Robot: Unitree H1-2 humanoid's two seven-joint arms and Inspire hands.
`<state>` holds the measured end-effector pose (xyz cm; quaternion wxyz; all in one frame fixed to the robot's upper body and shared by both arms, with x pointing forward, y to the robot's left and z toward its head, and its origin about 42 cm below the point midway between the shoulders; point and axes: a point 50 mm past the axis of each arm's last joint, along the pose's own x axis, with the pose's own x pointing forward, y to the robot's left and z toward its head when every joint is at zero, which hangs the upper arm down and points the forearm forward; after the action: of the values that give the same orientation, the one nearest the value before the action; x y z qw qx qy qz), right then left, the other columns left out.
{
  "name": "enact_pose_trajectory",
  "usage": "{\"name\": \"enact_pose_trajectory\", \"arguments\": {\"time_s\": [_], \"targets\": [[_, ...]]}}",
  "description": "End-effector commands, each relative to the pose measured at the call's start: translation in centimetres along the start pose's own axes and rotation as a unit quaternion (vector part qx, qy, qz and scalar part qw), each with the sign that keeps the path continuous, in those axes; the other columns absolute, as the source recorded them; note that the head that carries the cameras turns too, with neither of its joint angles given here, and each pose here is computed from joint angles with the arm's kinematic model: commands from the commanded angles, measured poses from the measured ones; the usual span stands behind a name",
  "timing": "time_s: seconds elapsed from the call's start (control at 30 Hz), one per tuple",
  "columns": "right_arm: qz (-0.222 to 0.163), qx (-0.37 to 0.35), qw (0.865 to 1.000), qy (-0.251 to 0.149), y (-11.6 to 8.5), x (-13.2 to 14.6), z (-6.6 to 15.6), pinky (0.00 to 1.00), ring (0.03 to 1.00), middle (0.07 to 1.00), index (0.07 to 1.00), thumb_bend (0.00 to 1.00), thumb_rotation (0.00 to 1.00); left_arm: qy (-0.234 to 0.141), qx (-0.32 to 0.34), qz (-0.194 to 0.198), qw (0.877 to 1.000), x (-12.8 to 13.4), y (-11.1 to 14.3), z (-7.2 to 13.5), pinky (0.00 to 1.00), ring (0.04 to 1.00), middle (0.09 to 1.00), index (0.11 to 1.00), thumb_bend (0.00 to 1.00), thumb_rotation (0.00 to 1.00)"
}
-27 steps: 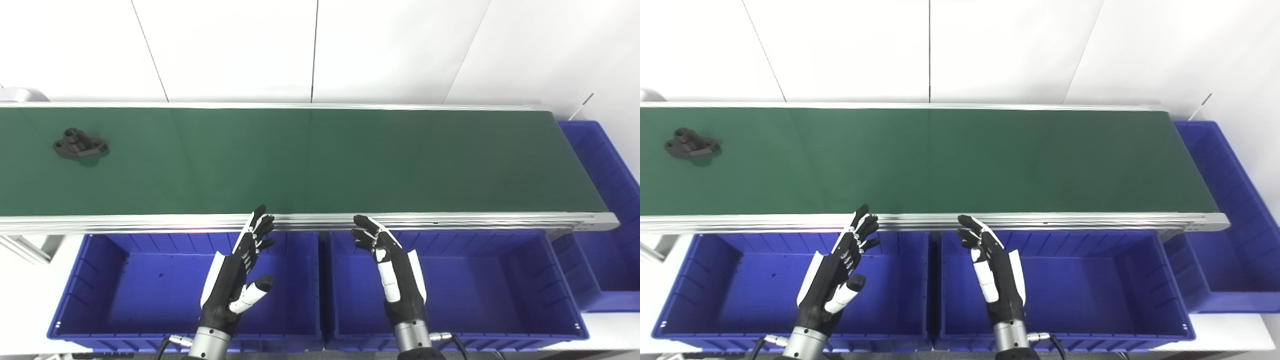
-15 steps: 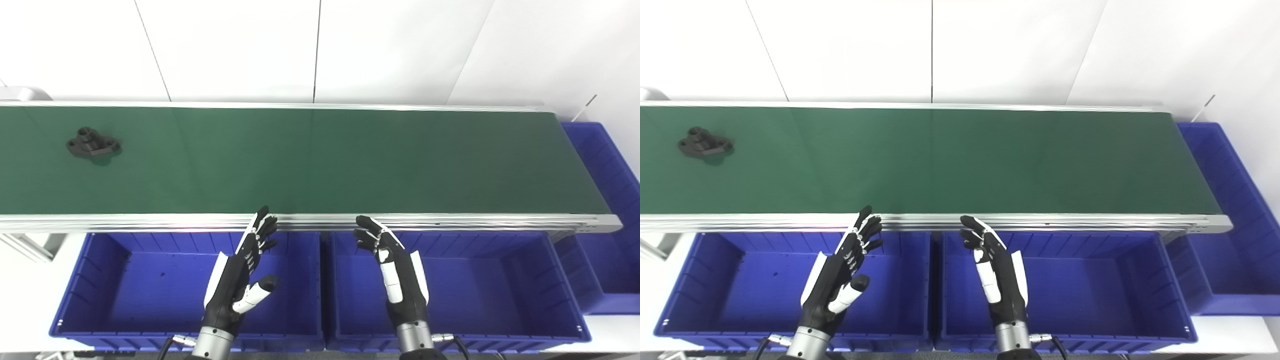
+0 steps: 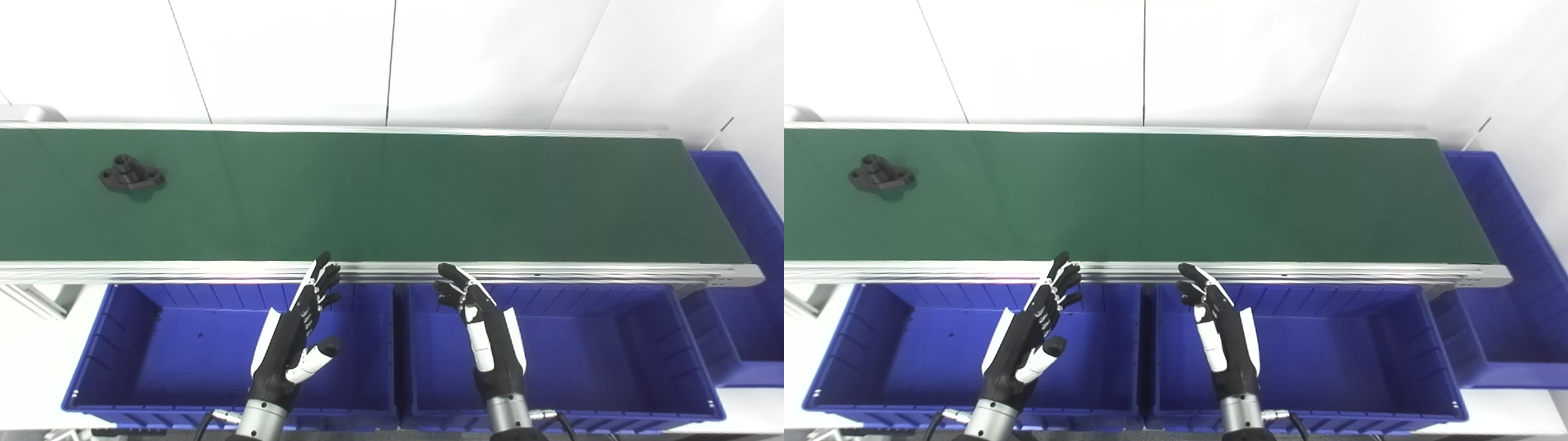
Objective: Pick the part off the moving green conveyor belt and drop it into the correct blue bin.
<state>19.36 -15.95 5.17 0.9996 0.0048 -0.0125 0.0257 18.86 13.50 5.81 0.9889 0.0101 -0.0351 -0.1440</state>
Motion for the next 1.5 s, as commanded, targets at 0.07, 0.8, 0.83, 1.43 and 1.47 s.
{"name": "enact_pose_trajectory", "arguments": {"time_s": [0.07,0.8,0.83,1.43,1.47], "targets": [[0.006,0.007,0.999,-0.044,0.3,0.5,1.1,0.77,0.797,0.852,0.804,0.78,1.0,-0.037,0.003,0.0,0.999,0.7,-0.1,1.1,0.88,0.935,0.943,0.974,0.9,0.84],[0.006,0.01,0.999,-0.041,0.3,0.5,1.0,0.76,0.787,0.853,0.804,0.79,1.0,-0.037,0.004,0.0,0.999,0.7,-0.1,1.1,0.87,0.935,0.943,0.975,0.9,0.84],[0.007,0.009,0.999,-0.041,0.3,0.5,1.0,0.76,0.786,0.852,0.802,0.8,1.0,-0.037,0.005,0.0,0.999,0.7,-0.1,1.0,0.87,0.933,0.941,0.973,0.9,0.84],[0.008,0.01,0.999,-0.038,-0.9,0.3,-1.2,0.75,0.787,0.847,0.808,0.74,1.0,-0.03,-0.005,-0.001,1.0,0.9,-1.4,-1.2,0.84,0.921,0.929,0.947,0.93,0.8],[0.009,0.009,0.999,-0.038,-1.0,0.3,-1.3,0.74,0.787,0.847,0.81,0.74,1.0,-0.03,-0.006,-0.001,1.0,0.9,-1.5,-1.4,0.85,0.921,0.927,0.944,0.93,0.8]]}}
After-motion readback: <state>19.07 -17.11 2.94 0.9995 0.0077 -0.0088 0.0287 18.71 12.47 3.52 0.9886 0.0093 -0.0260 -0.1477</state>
